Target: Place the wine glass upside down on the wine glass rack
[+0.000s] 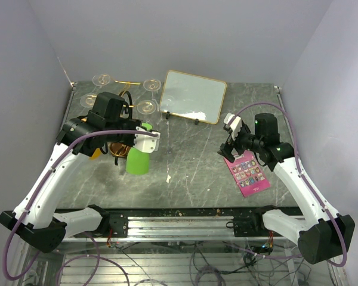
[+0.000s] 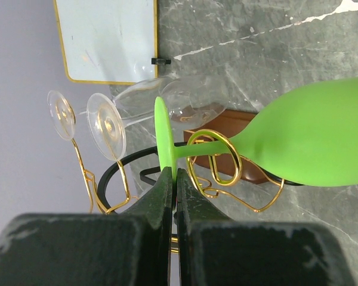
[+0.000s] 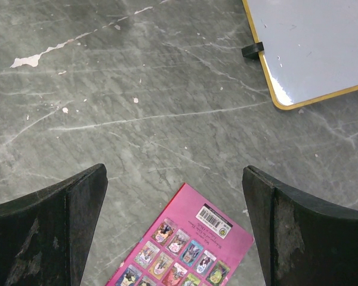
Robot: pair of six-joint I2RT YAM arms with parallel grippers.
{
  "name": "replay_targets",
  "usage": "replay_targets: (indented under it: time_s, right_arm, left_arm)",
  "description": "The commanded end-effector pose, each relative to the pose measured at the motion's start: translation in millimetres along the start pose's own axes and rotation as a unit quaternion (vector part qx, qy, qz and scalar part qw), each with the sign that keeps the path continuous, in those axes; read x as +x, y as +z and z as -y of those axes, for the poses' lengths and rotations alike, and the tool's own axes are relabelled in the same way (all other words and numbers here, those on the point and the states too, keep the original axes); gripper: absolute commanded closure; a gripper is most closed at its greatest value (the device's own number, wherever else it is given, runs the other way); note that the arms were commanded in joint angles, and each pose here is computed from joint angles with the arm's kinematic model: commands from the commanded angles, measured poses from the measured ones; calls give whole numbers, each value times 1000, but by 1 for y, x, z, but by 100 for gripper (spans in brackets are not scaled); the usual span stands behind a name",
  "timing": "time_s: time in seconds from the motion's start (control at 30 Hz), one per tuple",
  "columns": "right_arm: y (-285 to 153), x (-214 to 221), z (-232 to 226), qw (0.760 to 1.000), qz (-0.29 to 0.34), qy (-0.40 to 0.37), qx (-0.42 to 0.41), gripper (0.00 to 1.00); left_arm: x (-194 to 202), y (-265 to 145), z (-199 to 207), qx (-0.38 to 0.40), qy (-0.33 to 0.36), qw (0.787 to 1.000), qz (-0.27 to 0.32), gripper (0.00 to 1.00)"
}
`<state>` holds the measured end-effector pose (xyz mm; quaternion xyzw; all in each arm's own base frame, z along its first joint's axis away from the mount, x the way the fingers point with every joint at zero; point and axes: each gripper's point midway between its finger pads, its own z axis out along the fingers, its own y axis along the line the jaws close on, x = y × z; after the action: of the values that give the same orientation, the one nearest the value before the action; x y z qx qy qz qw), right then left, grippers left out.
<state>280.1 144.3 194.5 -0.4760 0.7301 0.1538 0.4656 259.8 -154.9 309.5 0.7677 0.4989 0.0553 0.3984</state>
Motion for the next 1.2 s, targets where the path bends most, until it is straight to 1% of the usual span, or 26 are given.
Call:
replay_targets:
  time_s: [0.0, 0.2, 0.63, 0.9, 1.17]
  right_arm:
    - [1, 3, -4, 1000, 0, 0, -9, 5]
    - [1, 4, -4, 1000, -1, 0, -9, 5]
    - [2, 5, -4, 1000, -3, 1, -11, 4]
    - [2, 5, -4, 1000, -3, 0, -12, 4]
    - [3, 6, -3, 1000, -5, 1, -12, 4]
  left_arm:
    - [-6, -11, -2, -5, 12, 1000, 8, 93]
    - [-1, -14, 1, -3, 10, 1000, -8, 93]
    - [1, -18, 4, -3, 5, 1000, -14, 93]
    - [8, -17, 11, 8, 4, 1000, -29, 93]
    - [5, -14, 17, 17, -8, 1000, -19, 92]
